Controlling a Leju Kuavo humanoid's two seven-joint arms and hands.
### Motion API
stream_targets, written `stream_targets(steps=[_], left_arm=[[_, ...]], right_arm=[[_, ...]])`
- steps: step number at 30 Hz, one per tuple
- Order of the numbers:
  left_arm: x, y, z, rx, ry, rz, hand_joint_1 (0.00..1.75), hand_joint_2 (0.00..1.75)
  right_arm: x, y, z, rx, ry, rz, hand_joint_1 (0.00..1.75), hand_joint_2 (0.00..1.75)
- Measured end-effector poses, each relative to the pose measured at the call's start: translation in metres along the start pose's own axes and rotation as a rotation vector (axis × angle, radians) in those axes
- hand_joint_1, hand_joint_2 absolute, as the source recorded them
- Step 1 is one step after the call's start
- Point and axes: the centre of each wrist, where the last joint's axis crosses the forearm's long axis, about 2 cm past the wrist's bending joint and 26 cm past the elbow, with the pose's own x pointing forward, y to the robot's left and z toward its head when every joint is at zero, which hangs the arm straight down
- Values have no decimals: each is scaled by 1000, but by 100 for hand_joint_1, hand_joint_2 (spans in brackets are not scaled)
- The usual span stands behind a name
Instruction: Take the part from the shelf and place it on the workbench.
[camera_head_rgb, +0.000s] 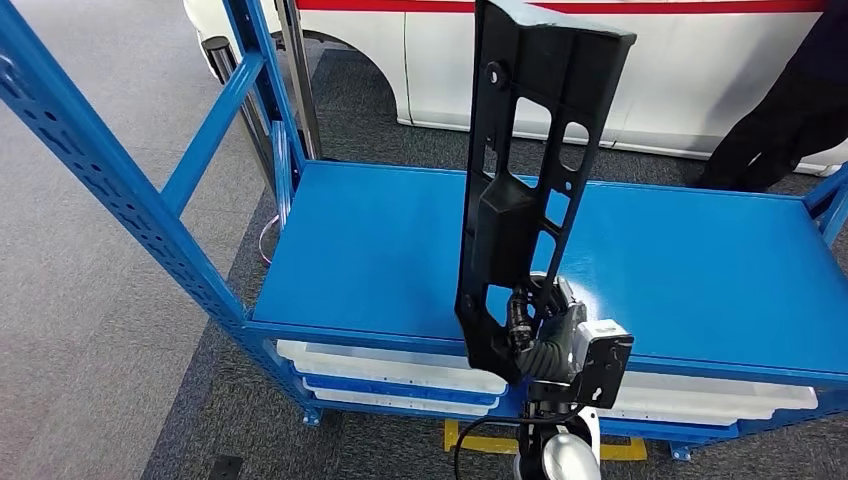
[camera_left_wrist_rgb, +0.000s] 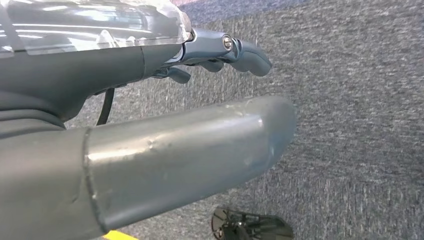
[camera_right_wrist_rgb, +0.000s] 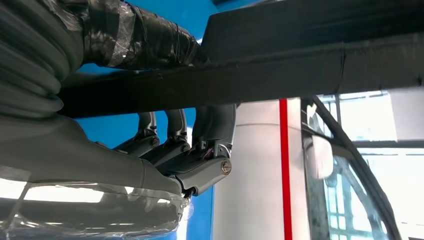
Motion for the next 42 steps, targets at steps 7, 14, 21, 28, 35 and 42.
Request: stream_targets(steps=[7,14,21,28,35,42], left_arm=[[2,-5,1,1,2,18,0,0],[1,-6,2,13,10,26,0,175],[1,-6,2,19,11,38,0,175],[2,-11,3,10,20,49,0,175],[3,-16,4,4,37,61,0,175],[4,-17,5,5,40,69,0,175]], right_arm=[[12,-2,2,-26,-41,-79,175,175],[17,-3,11,-49,-40,-167,175,175],[17,-7,21,-81,-20,-199,175,175],[17,-8,33,-55,-41,-194,175,175],[23,-6,46,-6,-102,-220,175,175],[28,-4,49,-8,-110,-231,175,175]])
